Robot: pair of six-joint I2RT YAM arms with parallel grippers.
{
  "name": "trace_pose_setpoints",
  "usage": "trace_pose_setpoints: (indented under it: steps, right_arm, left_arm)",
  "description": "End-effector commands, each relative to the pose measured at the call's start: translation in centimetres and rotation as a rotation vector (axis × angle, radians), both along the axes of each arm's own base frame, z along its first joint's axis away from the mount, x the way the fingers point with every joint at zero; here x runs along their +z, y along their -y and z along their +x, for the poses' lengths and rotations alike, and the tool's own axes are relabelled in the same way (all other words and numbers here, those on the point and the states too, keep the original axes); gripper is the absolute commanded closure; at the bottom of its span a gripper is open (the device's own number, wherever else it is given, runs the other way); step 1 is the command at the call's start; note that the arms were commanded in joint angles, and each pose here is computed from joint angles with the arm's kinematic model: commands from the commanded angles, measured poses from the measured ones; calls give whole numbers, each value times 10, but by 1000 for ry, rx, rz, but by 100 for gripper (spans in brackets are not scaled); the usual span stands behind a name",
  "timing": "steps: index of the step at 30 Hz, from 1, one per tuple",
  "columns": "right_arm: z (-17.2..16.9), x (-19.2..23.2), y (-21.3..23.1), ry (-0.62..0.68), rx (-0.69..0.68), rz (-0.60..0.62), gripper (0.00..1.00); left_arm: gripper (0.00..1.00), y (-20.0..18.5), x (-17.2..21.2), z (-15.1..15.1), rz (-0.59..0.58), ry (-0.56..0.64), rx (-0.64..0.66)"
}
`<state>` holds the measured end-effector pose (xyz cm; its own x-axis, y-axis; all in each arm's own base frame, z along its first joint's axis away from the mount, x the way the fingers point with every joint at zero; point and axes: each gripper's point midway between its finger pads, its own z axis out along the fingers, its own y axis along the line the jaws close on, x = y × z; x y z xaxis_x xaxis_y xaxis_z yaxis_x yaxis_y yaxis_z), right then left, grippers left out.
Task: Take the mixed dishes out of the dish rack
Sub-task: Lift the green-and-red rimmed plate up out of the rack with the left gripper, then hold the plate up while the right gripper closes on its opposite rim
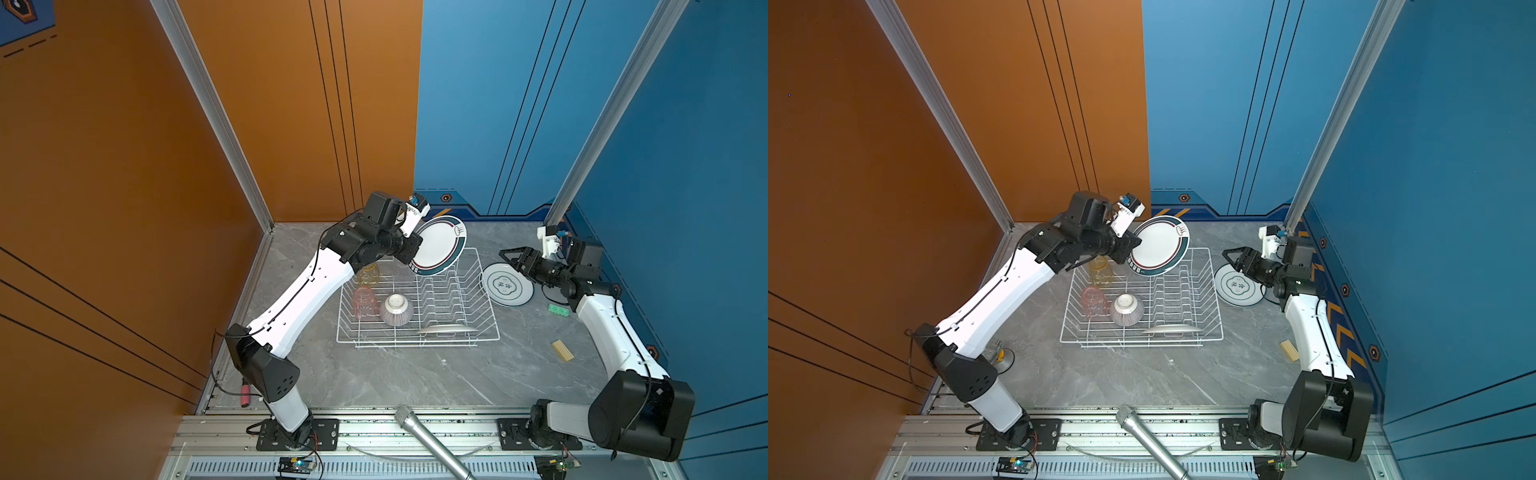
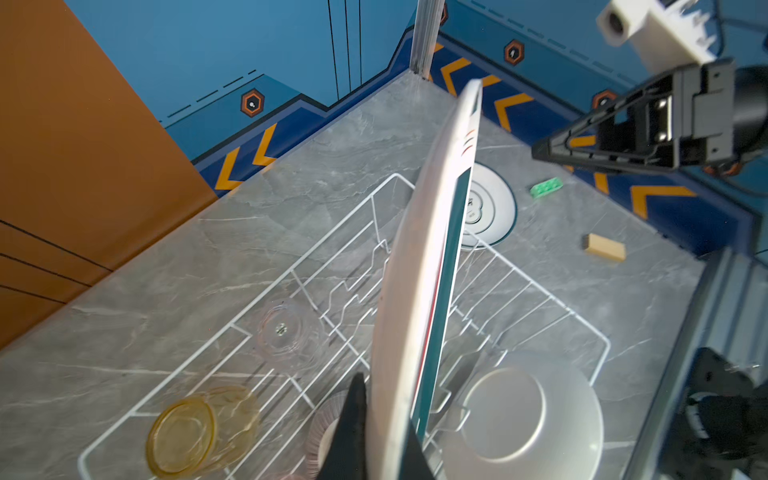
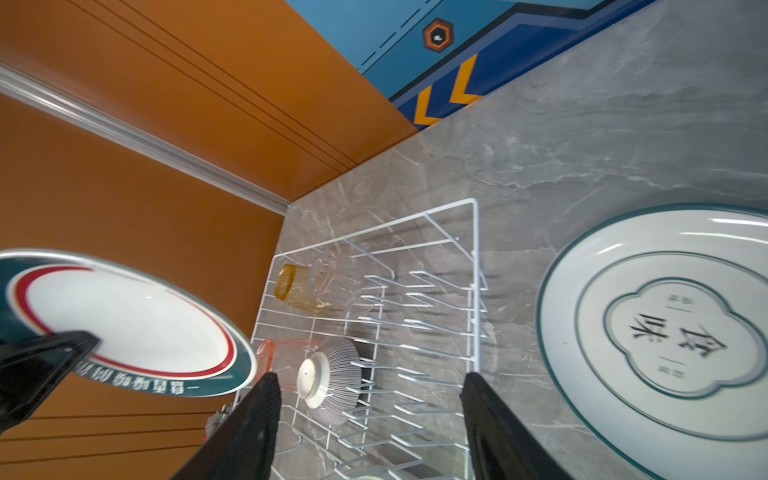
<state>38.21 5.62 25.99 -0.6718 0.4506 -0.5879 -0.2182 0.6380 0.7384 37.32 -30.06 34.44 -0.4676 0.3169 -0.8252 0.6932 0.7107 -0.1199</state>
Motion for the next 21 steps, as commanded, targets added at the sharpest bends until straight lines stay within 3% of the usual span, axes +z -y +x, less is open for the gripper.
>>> trace_pose_setpoints:
  steps: [1,6,13,21]
  right_arm:
    - [-9,41,-29,150,154,110,34]
    - [-22,59,-59,212,284,153,34]
    - [-25,57,-75,200,329,168,35]
    - [-24,66,-86,222,358,196,44]
  left_arm:
    - [100,20,25,-6,-265,-83,-80]
    - [100,29,24,2,-422,-170,-111]
    - [100,44,33,12,-595,-212,-164]
    - [100,64,27,17,-699,-289,-215]
